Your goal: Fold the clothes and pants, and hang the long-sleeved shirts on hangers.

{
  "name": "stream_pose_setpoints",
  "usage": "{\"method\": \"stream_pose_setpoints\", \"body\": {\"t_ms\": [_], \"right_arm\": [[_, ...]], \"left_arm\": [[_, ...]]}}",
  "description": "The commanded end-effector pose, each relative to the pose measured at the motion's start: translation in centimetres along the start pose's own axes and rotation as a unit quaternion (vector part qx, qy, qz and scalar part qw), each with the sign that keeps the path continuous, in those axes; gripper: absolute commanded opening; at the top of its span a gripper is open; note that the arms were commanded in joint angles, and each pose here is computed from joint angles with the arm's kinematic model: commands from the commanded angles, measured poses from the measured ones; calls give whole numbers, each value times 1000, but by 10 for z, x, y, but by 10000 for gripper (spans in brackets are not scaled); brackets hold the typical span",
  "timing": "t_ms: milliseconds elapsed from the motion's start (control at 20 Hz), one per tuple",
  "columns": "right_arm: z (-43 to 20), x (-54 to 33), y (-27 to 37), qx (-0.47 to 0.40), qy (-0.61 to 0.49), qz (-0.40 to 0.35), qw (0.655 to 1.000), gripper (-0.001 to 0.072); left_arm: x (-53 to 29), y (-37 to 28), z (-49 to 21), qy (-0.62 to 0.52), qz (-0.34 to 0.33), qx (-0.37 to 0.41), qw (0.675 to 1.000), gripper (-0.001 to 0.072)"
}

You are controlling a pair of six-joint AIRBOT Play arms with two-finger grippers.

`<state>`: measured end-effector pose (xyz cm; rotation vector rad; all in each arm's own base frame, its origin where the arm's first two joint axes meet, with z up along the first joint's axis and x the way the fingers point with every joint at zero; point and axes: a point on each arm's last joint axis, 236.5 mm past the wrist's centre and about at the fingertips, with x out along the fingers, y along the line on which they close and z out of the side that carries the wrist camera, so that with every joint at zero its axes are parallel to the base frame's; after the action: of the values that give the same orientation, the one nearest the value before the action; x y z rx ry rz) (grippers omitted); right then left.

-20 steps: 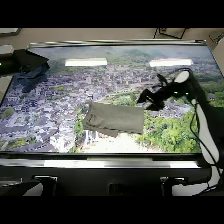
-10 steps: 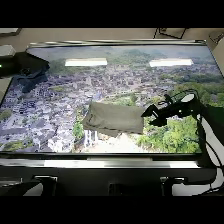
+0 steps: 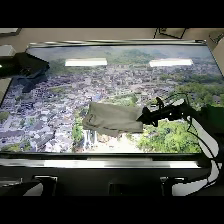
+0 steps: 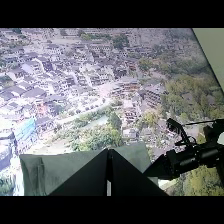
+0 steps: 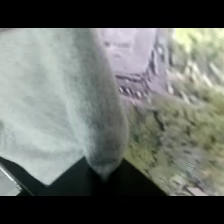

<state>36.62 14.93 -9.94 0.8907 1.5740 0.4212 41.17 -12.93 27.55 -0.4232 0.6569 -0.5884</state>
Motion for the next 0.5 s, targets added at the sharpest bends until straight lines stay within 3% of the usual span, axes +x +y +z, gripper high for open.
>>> {"method": "stream_pose_setpoints", "body": {"t_ms": [0,200,450], "right_arm": [[4,-10,16,-50,-5,21,999,48],[41,-117,59,-119,-104,47,986,48],[68,-305,37,-77,-274,-27,958,48]], "left_arm": [[0,0,0,0,0,-2,1000,28],[1,1,0,0,0,-3,1000,28],[1,1,0,1,0,-3,1000,28]]}}
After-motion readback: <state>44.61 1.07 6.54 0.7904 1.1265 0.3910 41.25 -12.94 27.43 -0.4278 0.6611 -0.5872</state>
